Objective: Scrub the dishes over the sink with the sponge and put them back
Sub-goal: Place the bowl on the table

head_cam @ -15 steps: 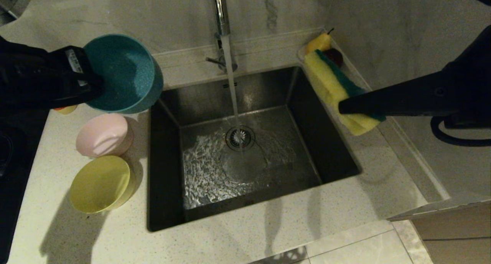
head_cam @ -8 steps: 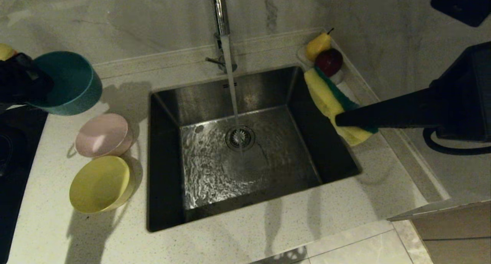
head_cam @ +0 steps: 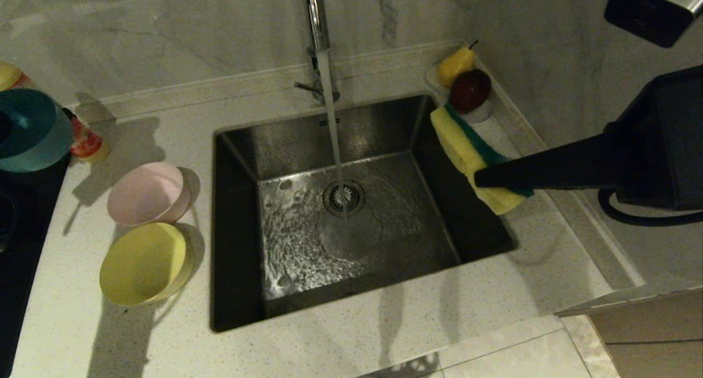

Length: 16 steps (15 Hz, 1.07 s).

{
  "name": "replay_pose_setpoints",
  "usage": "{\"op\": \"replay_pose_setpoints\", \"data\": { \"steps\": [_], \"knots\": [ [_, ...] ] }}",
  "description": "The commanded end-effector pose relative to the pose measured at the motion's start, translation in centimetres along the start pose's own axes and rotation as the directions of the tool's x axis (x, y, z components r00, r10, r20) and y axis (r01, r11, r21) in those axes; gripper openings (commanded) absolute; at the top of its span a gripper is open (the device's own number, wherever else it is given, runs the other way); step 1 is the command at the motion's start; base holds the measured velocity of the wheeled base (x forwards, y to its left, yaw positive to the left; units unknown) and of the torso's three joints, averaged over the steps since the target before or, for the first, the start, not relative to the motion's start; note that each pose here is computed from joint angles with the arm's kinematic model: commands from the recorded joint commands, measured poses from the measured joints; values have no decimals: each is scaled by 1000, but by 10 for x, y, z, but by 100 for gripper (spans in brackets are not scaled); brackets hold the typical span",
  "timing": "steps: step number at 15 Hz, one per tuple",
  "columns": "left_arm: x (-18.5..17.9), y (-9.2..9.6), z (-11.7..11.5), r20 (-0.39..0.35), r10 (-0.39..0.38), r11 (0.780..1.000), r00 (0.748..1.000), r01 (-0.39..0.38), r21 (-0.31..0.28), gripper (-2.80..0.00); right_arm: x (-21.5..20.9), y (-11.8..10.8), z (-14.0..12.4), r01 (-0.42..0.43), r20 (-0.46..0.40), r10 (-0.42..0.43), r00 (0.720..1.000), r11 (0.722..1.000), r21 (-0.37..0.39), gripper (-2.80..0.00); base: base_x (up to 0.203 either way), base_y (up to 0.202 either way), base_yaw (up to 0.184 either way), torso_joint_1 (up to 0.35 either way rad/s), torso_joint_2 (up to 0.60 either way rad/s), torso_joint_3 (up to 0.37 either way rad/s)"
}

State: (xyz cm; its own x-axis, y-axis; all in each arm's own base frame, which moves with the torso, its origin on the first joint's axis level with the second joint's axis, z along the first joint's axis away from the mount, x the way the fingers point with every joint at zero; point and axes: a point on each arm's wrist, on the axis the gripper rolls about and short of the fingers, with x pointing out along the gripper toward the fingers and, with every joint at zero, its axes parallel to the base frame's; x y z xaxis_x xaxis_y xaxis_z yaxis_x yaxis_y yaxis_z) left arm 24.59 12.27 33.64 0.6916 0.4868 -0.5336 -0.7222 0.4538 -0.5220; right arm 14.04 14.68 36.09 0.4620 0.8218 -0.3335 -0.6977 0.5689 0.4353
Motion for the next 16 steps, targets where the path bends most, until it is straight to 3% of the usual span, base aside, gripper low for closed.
{"op": "replay_pose_setpoints", "data": {
  "steps": [1,8,12,16],
  "knots": [
    [25,18,17,0,69,996,998,-69,-63,-280,2,-1,-1,2,-11,-2,1000,1000,5,-280,0,0,0,0,0,0],
    [87,68,48,-39,186,967,982,-190,-172,-280,1,-2,-5,4,-21,-4,1000,1000,6,-280,0,0,0,0,0,0],
    [107,82,62,-12,209,957,978,-207,-202,-280,0,-1,-4,2,-17,-2,1000,1000,5,-280,0,0,0,0,0,0],
    [131,97,64,-40,245,944,969,-248,-220,-280,-2,-1,-5,1,-14,-1,1000,1000,6,-280,0,0,0,0,0,0]
  ]
}}
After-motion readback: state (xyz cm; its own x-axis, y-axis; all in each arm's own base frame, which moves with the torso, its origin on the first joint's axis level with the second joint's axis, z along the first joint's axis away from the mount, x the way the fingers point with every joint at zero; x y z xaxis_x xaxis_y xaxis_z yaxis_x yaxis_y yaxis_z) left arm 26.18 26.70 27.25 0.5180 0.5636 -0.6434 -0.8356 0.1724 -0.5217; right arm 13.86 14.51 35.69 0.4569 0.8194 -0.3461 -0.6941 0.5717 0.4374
